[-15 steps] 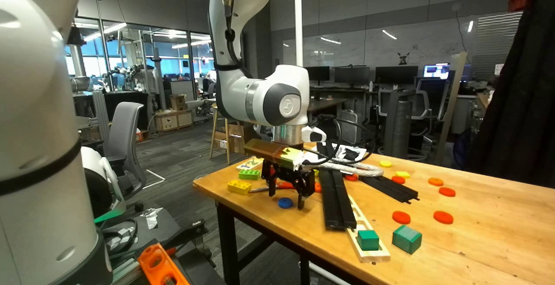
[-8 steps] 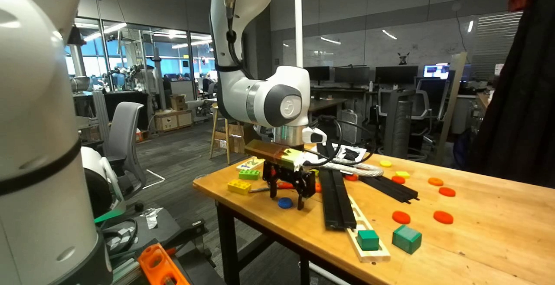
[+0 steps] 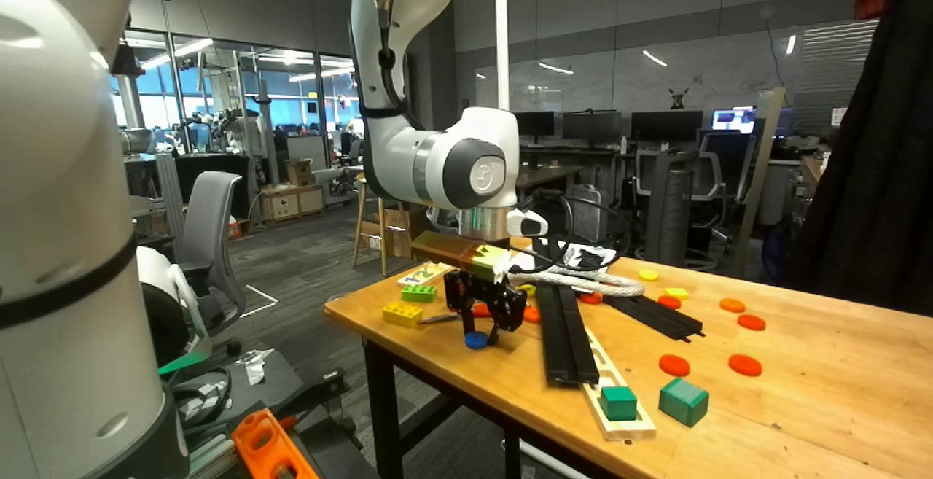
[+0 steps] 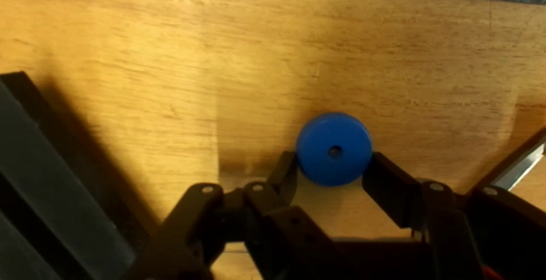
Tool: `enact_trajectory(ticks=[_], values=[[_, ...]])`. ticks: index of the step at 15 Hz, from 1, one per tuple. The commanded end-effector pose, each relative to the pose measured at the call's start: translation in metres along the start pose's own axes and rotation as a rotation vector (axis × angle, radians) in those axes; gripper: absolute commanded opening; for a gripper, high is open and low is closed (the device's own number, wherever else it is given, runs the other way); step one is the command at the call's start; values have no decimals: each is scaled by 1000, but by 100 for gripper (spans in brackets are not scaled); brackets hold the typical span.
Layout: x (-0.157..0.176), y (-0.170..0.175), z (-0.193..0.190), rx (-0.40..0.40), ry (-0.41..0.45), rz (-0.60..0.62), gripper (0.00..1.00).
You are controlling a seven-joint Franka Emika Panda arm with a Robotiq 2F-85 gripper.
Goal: Pick the blue ring and put it on the object
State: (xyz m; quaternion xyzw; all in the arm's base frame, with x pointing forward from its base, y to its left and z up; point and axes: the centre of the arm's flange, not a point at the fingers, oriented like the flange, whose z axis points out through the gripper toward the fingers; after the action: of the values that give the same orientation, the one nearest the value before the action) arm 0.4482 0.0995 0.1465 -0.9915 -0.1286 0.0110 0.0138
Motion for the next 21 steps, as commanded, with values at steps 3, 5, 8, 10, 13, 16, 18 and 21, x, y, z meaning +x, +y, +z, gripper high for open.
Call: enact_trajectory(ticks=[3,5,8,10,13,16,18,21], values=[[4,-2,2,-26,11,4,25],[2,-8,-7,-51,11,11,25],[0,-20,-23,-95,23,15,22],[0,-27,-34,-127,35,22,23],[1,-36,-47,-167,46,30,23],[5,-51,-63,-209,53,23,23],[10,-67,-76,-243,59,9,23],[18,-88,-95,-275,72,-11,23]])
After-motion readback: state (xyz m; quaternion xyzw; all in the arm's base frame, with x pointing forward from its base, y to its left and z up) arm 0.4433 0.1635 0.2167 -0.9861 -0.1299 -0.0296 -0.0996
